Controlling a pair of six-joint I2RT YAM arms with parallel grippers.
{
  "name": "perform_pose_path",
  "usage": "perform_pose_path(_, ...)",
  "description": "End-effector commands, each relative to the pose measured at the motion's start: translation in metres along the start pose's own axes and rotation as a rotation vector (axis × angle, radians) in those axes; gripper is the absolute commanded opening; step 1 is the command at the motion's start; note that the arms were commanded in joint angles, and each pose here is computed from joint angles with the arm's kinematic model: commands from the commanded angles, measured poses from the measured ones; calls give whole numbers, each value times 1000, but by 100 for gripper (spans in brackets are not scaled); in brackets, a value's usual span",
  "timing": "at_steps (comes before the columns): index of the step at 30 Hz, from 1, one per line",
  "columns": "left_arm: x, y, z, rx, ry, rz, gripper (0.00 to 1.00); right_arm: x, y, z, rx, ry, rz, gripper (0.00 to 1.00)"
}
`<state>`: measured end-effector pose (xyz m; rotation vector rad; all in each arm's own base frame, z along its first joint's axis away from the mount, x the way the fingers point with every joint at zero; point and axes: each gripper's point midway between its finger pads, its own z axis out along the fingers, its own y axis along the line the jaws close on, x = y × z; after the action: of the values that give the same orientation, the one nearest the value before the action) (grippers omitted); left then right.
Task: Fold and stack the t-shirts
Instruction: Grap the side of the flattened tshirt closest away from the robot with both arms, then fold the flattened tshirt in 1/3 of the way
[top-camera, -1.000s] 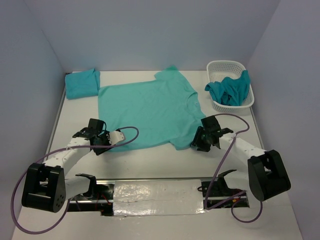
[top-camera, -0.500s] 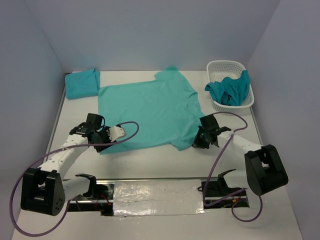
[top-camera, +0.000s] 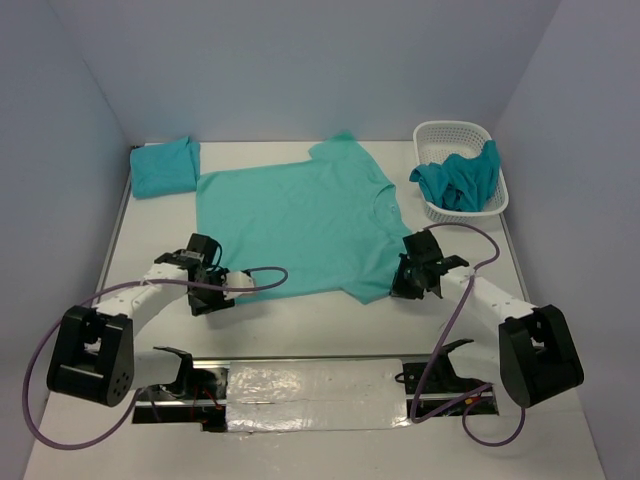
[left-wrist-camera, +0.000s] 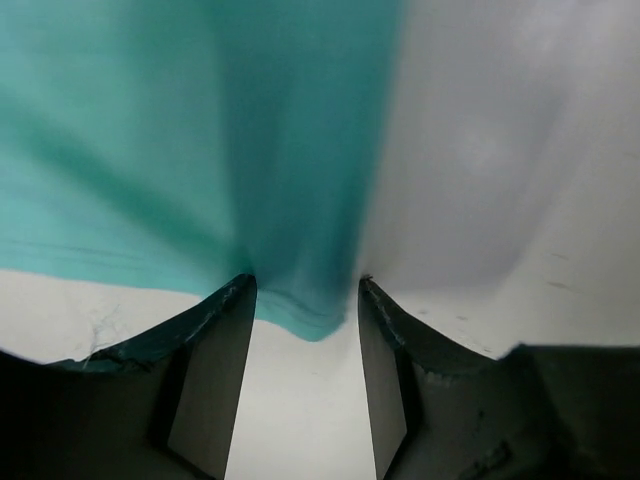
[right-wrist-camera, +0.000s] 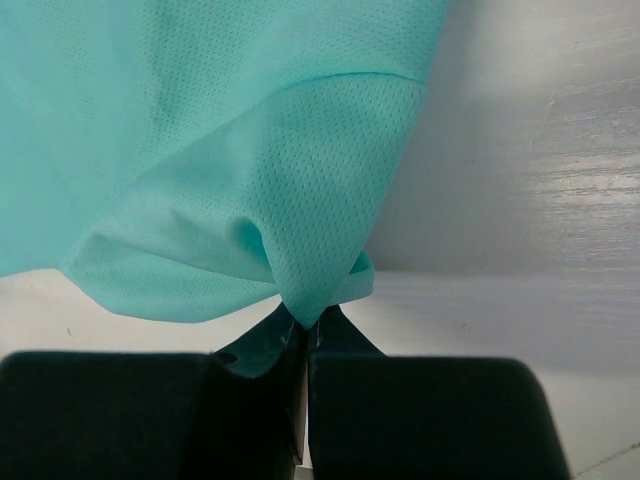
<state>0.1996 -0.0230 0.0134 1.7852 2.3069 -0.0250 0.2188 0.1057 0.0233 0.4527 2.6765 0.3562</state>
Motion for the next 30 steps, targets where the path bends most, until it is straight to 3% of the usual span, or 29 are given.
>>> perform_pose_path(1,-5,39,1,-151,10,-37,58,-5,0,-7,1,-21,-24,0)
perform_pose_path(3,-2,33,5,-124,24,-24,56,-5,1,-8,-7,-26,-25,0)
perform_pose_path(6,8,19,19,-89,43,-13,41,-2,2,-8,-18,-17,-33,0)
perform_pose_path(7,11,12,24,-60,51,-18,18,-2,1,-7,-14,-11,-33,0)
perform_pose_path(8,11,5,25,-30,51,-31,6,-2,2,-7,-15,-8,-36,0)
perform_pose_path(9,10,2,26,-16,46,-41,0,-3,2,-8,-14,-9,-44,0)
perform_pose_path(14,-11,8,-2,-15,-45,-99,0,-28,13,-27,-32,-61,-63,0)
perform_pose_path(18,-39,39,-39,-57,-115,-130,0,-62,34,-42,-72,-118,-87,0)
perform_pose_path(25,-39,74,-29,-14,-60,-244,0,-136,52,-29,-56,-190,-115,0)
perform_pose_path(30,-23,122,-28,-34,-45,-424,0,-179,67,-6,-36,-175,-131,0)
